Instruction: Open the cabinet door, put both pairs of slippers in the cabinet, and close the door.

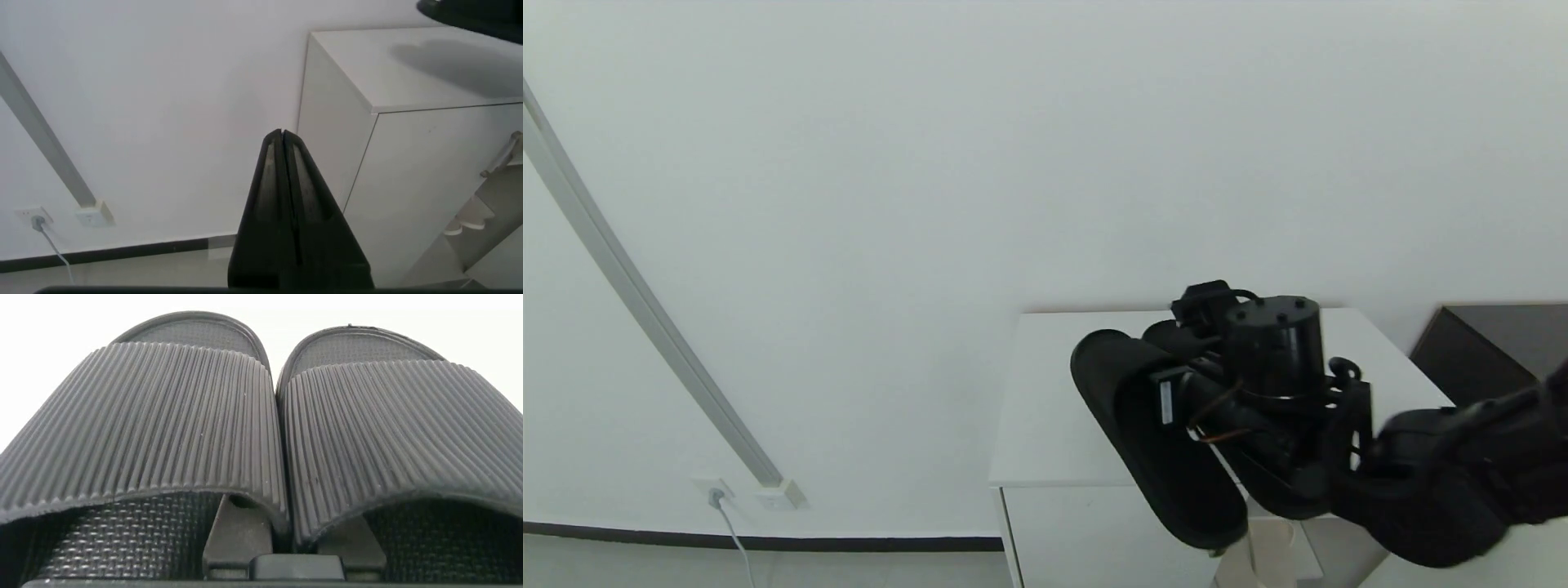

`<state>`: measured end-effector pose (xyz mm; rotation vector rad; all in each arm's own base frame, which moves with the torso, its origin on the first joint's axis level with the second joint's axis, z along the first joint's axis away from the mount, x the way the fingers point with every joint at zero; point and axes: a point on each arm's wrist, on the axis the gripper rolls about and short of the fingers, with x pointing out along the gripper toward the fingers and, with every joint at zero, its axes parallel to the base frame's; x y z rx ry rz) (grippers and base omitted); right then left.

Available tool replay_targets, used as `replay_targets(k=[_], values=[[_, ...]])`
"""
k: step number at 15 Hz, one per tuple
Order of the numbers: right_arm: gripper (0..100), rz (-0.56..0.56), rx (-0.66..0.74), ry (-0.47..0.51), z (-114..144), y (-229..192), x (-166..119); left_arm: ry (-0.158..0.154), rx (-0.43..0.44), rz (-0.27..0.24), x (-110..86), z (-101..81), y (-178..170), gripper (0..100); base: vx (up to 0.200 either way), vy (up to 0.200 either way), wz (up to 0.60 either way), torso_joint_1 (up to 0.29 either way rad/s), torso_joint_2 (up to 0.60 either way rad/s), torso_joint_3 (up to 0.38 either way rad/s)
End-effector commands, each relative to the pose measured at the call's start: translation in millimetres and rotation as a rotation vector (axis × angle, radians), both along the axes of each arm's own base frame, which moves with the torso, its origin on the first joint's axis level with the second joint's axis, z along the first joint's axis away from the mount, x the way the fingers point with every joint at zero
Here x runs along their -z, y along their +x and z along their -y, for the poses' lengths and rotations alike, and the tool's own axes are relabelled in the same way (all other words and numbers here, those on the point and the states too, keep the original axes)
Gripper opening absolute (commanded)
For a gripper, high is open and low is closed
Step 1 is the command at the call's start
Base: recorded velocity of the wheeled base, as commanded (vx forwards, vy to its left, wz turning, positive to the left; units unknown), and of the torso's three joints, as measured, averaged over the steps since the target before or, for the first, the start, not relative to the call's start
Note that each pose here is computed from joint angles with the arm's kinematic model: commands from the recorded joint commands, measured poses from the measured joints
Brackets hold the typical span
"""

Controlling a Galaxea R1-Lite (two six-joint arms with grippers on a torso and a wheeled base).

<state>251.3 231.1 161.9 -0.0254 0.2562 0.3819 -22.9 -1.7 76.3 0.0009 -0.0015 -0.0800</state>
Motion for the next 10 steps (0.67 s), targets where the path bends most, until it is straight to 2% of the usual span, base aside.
replay_targets(k=[1, 4, 9, 10], values=[[0, 0.007, -0.137, 0.041, 44, -67, -21, -0.001, 0.0, 0.002, -0.3, 0.0, 0, 0, 0.0, 0.0, 0.0, 0.0, 0.0, 0.0], [0, -0.009, -0.167, 0.047, 52, -84, -19, 0.001, 0.0, 0.002, -0.3, 0.0, 0, 0, 0.0, 0.0, 0.0, 0.0, 0.0, 0.0], [0, -0.036, -0.186, 0.047, 45, -86, -13, 0.001, 0.0, 0.0, -0.1, 0.0, 0, 0, 0.0, 0.0, 0.0, 0.0, 0.0, 0.0], [0, -0.037, -0.186, 0.05, 45, -86, -13, 0.001, 0.0, 0.002, -0.3, 0.0, 0, 0, -0.2, 0.0, 0.0, 0.002, 0.0, 0.007]])
